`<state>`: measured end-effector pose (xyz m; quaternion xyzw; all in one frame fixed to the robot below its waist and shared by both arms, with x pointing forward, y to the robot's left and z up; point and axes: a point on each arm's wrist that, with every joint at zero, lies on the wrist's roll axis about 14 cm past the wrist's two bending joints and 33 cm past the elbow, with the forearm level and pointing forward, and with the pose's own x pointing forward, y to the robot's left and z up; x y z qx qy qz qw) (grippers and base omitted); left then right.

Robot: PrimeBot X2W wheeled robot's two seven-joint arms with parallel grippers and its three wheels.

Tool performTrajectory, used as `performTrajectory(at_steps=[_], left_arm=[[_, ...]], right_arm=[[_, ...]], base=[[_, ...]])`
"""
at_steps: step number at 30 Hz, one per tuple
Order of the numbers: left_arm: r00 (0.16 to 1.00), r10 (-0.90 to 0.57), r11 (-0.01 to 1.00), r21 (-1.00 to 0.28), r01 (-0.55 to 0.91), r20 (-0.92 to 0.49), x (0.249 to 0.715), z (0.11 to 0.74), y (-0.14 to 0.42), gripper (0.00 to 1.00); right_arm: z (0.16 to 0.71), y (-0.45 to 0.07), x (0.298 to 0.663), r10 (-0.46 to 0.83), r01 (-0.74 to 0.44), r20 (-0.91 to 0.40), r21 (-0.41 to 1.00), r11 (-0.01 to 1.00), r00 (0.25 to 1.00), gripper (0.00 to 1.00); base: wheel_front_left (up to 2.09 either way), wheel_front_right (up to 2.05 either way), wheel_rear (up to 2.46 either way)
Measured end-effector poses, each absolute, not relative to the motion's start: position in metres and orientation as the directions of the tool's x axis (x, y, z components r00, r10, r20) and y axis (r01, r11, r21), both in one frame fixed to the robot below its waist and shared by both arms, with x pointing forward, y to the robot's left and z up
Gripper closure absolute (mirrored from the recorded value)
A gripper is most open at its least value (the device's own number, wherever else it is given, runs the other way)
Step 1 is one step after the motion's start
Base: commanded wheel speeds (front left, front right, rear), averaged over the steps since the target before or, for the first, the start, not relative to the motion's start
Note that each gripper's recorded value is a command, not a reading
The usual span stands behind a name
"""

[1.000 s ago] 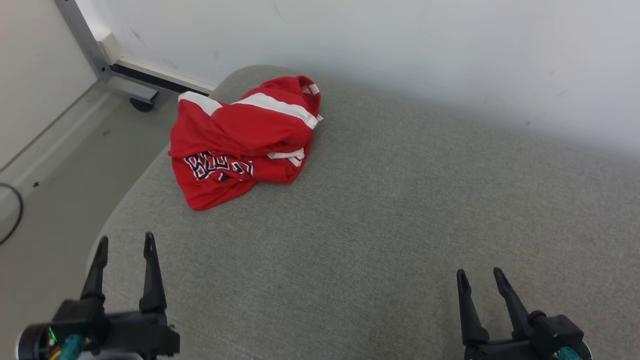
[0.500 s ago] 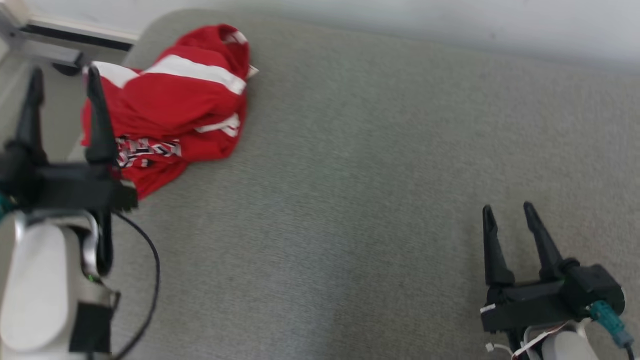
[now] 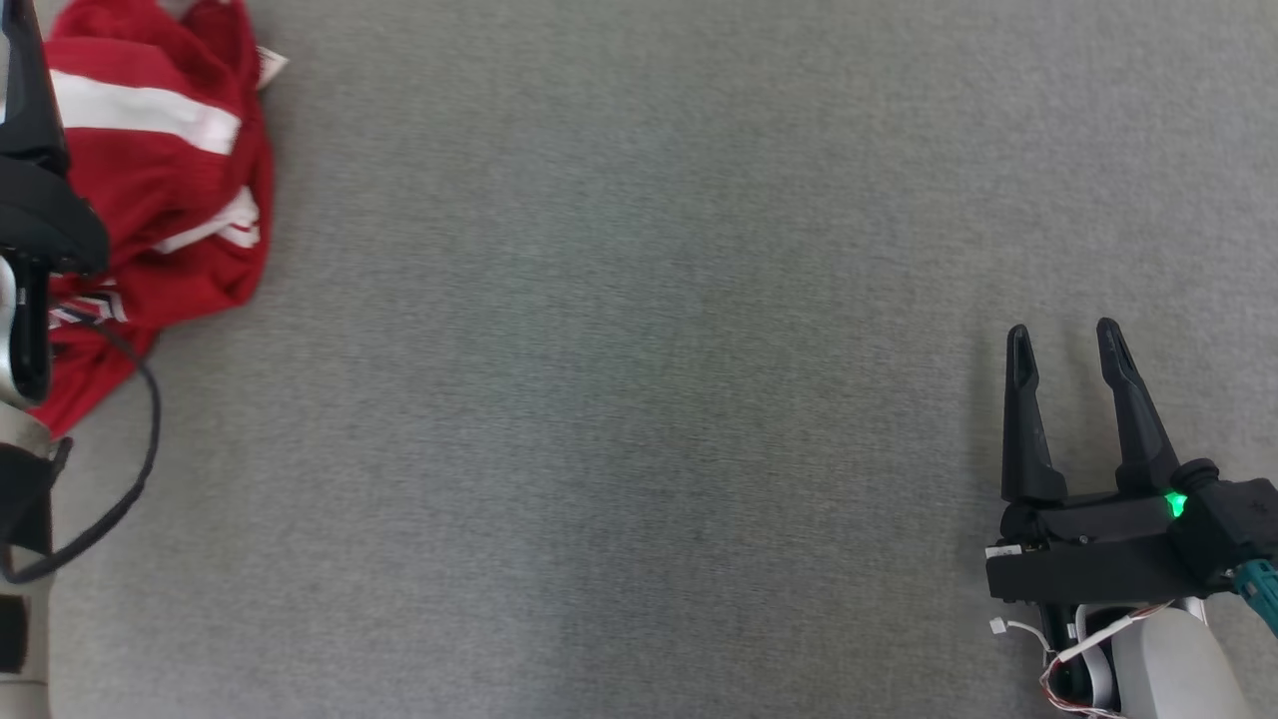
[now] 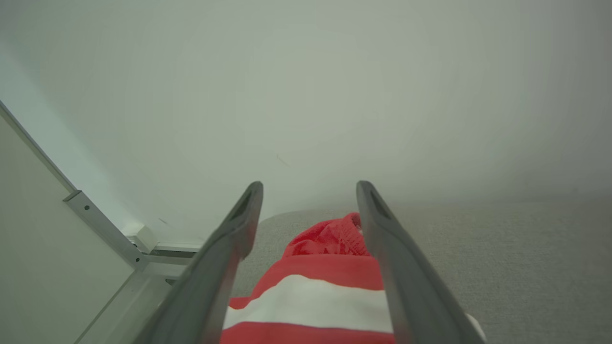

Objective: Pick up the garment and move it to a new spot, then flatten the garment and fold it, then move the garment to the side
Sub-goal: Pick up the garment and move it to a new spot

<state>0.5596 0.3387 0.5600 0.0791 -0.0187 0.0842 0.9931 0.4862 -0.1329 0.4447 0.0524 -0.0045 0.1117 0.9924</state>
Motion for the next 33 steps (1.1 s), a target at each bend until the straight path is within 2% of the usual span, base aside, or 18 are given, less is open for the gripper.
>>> performTrajectory(at_steps=[4, 8, 11, 17, 18, 19, 20, 25, 29, 33], left_arm=[[0.979, 0.144, 0.979, 0.163, -0.121, -0.141, 0.576, 0.515, 0.332, 0.00], [0.901, 0.152, 0.983, 0.158, -0.095, -0.405, 0.571, 0.464, 0.335, 0.00], [0.848, 0.154, 0.985, 0.146, -0.091, -0.507, 0.567, 0.449, 0.337, 0.00], [0.775, 0.137, 0.991, 0.092, -0.102, -0.616, 0.558, 0.432, 0.335, 0.00], [0.773, 0.134, 0.991, 0.085, -0.103, -0.621, 0.557, 0.430, 0.334, 0.22], [0.774, 0.131, 0.991, 0.083, -0.102, -0.620, 0.557, 0.428, 0.333, 0.54], [0.784, 0.128, 0.992, 0.087, -0.095, -0.607, 0.558, 0.429, 0.332, 1.00], [0.868, 0.146, 0.989, 0.100, -0.111, -0.476, 0.567, 0.450, 0.336, 1.00], [0.954, 0.160, 0.985, 0.101, -0.139, -0.253, 0.581, 0.503, 0.341, 1.00], [0.984, 0.174, 0.978, 0.119, -0.170, -0.028, 0.588, 0.568, 0.344, 1.00]], right_arm=[[0.438, -0.148, 0.484, 0.180, -0.179, 0.003, 0.104, 0.978, 0.984, 0.00], [0.436, -0.161, 0.479, 0.139, -0.138, -0.008, 0.105, 0.985, 0.990, 0.00], [0.437, -0.167, 0.476, 0.119, -0.117, -0.010, 0.109, 0.987, 0.993, 0.00], [0.440, -0.170, 0.473, 0.104, -0.102, -0.007, 0.114, 0.988, 0.995, 0.00], [0.440, -0.170, 0.472, 0.103, -0.101, -0.007, 0.115, 0.988, 0.995, 0.00], [0.441, -0.170, 0.472, 0.101, -0.100, -0.007, 0.115, 0.988, 0.995, 0.00], [0.441, -0.171, 0.472, 0.100, -0.099, -0.007, 0.115, 0.988, 0.995, 0.00], [0.442, -0.172, 0.471, 0.094, -0.093, -0.005, 0.116, 0.989, 0.996, 0.00], [0.447, -0.173, 0.471, 0.092, -0.092, 0.008, 0.121, 0.988, 0.996, 0.00], [0.453, -0.167, 0.469, 0.102, -0.104, 0.020, 0.135, 0.985, 0.995, 0.00]], base=[[0.00, 0.00, 0.00], [0.00, 0.00, 0.00], [0.00, 0.00, 0.00], [0.00, 0.00, 0.00], [0.00, 0.00, 0.00], [0.00, 0.00, 0.00], [0.00, 0.00, 0.00], [0.00, 0.00, 0.00], [0.00, 0.00, 0.00], [0.00, 0.00, 0.00]])
